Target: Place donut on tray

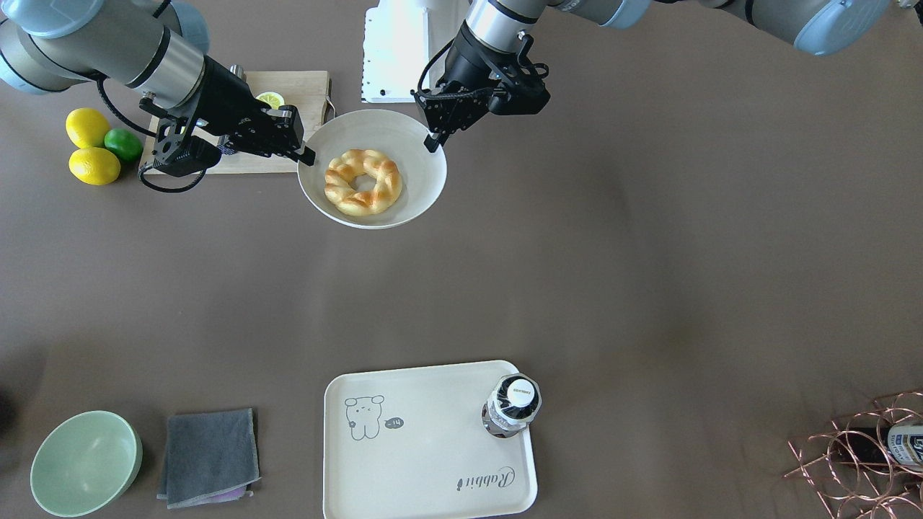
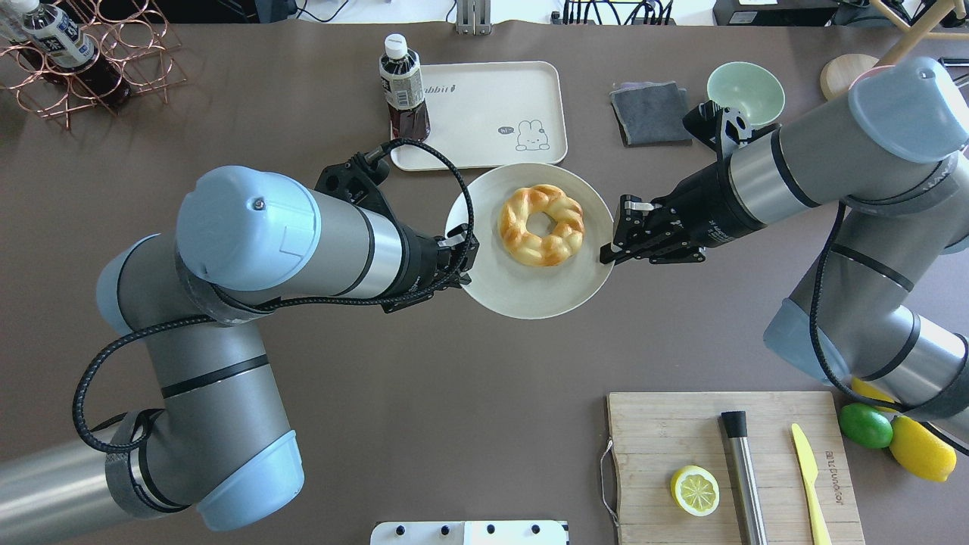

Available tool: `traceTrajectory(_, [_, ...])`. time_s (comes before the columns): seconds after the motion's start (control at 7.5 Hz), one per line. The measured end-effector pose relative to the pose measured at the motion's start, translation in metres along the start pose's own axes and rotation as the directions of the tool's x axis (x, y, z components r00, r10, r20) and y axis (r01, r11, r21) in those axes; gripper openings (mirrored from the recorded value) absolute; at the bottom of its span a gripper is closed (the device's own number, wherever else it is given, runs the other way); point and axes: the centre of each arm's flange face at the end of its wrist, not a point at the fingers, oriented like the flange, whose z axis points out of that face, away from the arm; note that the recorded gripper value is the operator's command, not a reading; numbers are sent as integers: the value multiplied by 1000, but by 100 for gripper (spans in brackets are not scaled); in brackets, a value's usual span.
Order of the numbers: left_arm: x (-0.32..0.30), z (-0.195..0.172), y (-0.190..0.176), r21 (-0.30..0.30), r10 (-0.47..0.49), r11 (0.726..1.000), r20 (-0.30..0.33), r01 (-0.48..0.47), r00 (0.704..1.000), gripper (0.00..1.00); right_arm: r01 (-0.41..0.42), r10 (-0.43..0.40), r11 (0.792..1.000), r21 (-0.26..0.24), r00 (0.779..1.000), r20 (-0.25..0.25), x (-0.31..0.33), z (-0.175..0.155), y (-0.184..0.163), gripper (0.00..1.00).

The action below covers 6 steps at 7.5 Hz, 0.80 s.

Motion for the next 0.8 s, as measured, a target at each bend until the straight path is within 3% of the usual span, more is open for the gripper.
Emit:
traceTrajectory(0.13, [0,0,0,-1,1,1000,-1,-1,1000,97,-18,18,1000,0,1000,0,0,1,0,0])
traceTrajectory(0.53, [-5,0,-4,9,0,1000,20,0,1000,97,-51,51,999,0,999,-4,3,3,-2,0])
traceTrajectory(0.8, [-5,-19,-22,2,-12,1000,32,12,999,97,-61,61,998,5,998,-14,7,7,-6,0])
